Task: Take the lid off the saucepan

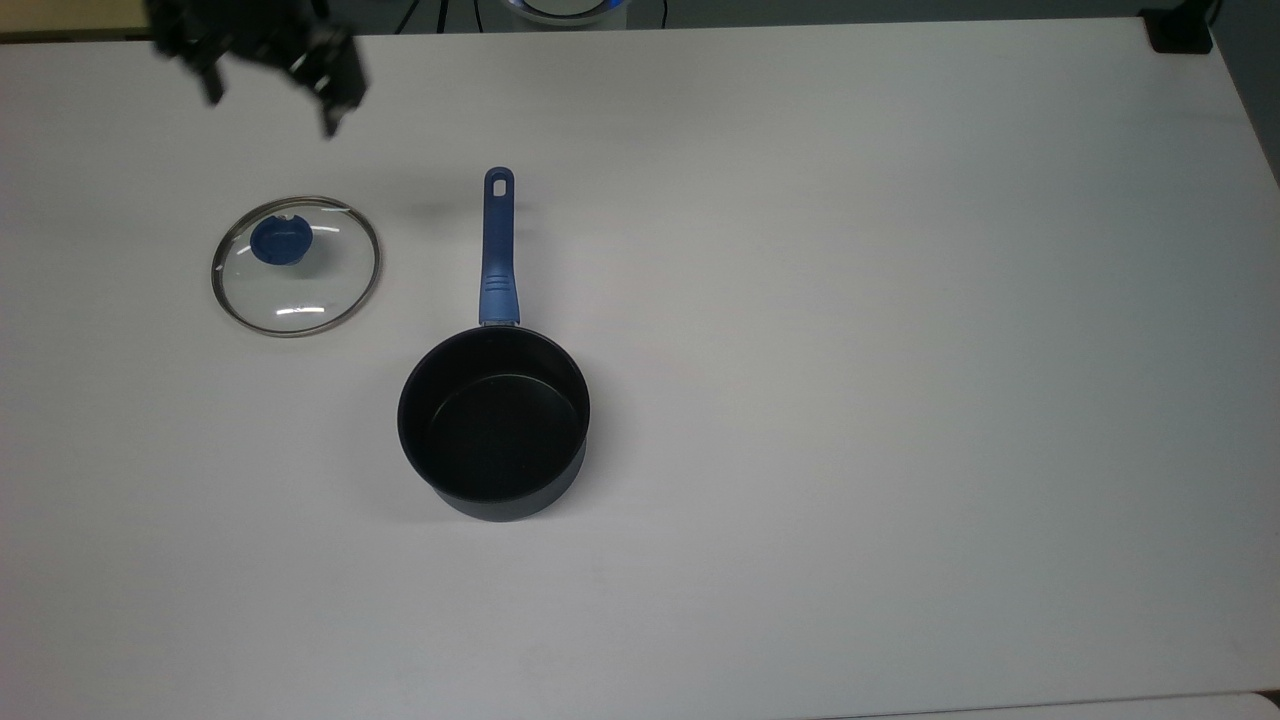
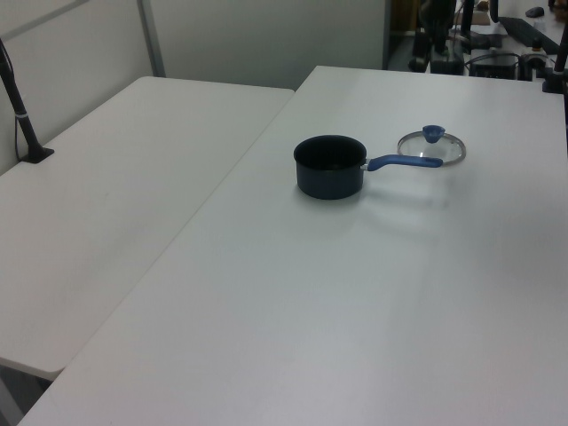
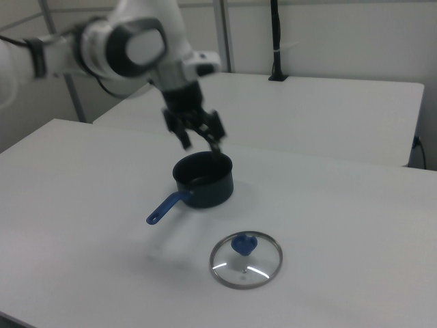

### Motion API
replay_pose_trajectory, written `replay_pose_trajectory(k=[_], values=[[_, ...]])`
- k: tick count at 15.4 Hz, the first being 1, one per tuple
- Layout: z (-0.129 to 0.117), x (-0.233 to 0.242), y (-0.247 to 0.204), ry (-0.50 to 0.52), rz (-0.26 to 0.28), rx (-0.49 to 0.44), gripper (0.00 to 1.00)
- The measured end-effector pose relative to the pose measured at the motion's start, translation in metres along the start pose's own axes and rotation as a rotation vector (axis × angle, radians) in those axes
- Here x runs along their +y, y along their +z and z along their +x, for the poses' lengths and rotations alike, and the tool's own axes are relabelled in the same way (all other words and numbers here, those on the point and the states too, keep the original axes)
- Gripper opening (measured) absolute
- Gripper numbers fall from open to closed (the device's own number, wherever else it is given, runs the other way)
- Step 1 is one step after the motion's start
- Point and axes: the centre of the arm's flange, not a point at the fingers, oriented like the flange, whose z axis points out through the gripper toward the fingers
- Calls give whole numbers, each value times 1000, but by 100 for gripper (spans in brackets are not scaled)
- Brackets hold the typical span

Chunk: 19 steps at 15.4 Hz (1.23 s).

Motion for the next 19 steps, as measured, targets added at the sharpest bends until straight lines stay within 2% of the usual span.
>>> replay_pose_trajectory(k=[2, 4, 8, 12, 19], values=[[-12, -30, -36, 25, 90, 2, 100], [-27, -54, -56, 39, 133, -24, 100], [-35, -86, -58, -3, 144, -51, 100], [-33, -86, -52, -140, 147, -49, 100], [-32, -84, -51, -164, 147, -49, 100]])
